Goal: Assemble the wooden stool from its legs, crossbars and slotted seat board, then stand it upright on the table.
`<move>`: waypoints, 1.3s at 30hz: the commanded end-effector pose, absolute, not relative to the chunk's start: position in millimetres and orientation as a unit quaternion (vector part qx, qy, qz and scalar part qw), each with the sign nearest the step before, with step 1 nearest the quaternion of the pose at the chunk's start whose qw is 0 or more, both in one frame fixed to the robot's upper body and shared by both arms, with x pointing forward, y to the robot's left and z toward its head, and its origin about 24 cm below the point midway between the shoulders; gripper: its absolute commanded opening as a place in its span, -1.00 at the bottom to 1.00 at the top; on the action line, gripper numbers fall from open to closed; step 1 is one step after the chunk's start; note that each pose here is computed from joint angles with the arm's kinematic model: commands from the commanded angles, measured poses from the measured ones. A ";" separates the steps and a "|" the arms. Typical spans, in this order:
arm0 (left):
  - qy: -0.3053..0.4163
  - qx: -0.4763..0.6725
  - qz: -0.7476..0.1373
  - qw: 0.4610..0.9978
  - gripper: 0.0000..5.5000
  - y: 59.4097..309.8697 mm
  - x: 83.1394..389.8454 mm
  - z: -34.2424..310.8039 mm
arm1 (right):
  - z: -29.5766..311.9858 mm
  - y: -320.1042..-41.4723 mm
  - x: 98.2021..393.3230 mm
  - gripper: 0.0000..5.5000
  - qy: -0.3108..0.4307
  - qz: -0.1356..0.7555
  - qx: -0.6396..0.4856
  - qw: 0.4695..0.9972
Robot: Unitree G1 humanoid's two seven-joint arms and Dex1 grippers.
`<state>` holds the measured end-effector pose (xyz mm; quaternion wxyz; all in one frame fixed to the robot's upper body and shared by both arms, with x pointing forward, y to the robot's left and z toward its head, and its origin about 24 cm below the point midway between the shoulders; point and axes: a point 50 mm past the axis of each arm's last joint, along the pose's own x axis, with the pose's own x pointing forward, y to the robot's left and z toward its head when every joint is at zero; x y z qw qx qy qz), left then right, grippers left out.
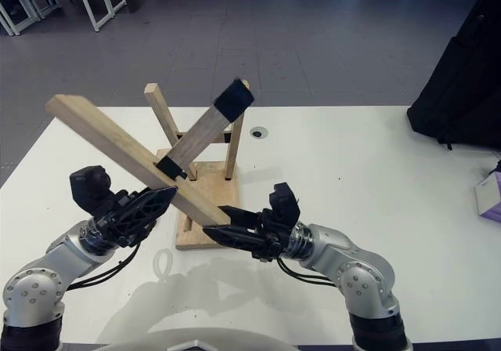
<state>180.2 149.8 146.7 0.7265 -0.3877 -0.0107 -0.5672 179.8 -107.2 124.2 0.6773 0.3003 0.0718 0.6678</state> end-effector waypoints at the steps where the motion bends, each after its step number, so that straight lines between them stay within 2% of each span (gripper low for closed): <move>1: -0.034 -0.392 -0.579 0.714 0.06 148.4 177.8 155.0 | 115.5 -107.6 177.5 -0.28 0.091 0.664 0.297 0.680; 8: -0.042 -0.413 -0.568 0.710 0.06 158.3 178.9 155.6 | 106.7 -113.5 177.3 -0.28 0.087 0.654 0.287 0.694; 13: -0.045 -0.416 -0.554 0.720 -0.22 164.6 183.4 151.0 | 98.5 -114.3 175.3 -0.28 0.093 0.655 0.267 0.701; 20: -0.057 -0.413 -0.547 0.726 -0.22 168.4 187.6 149.9 | 97.0 -115.1 179.3 -0.28 0.081 0.648 0.258 0.712; 22: -0.061 -0.410 -0.543 0.730 -0.22 169.5 188.9 149.2 | 92.6 -113.5 180.8 -0.28 0.101 0.635 0.252 0.723; 23: -0.065 -0.408 -0.540 0.734 -0.22 170.5 190.4 149.2 | 90.1 -113.0 180.6 -0.14 0.117 0.632 0.257 0.722; 26: -0.084 -0.394 -0.523 0.751 -0.23 178.4 199.0 154.1 | 82.8 -116.1 181.8 0.07 0.154 0.625 0.246 0.725; 29: -0.089 -0.364 -0.495 0.784 -0.25 200.3 211.5 160.9 | 79.6 -122.6 182.0 0.26 0.165 0.611 0.221 0.742; 32: -0.066 -0.322 -0.491 0.807 -0.25 218.8 227.7 163.2 | 80.4 -129.6 182.1 0.28 0.169 0.601 0.207 0.753; 39: 0.050 -0.197 -0.525 0.827 -0.25 231.9 248.5 144.0 | 78.1 -141.0 186.6 0.28 0.178 0.587 0.192 0.766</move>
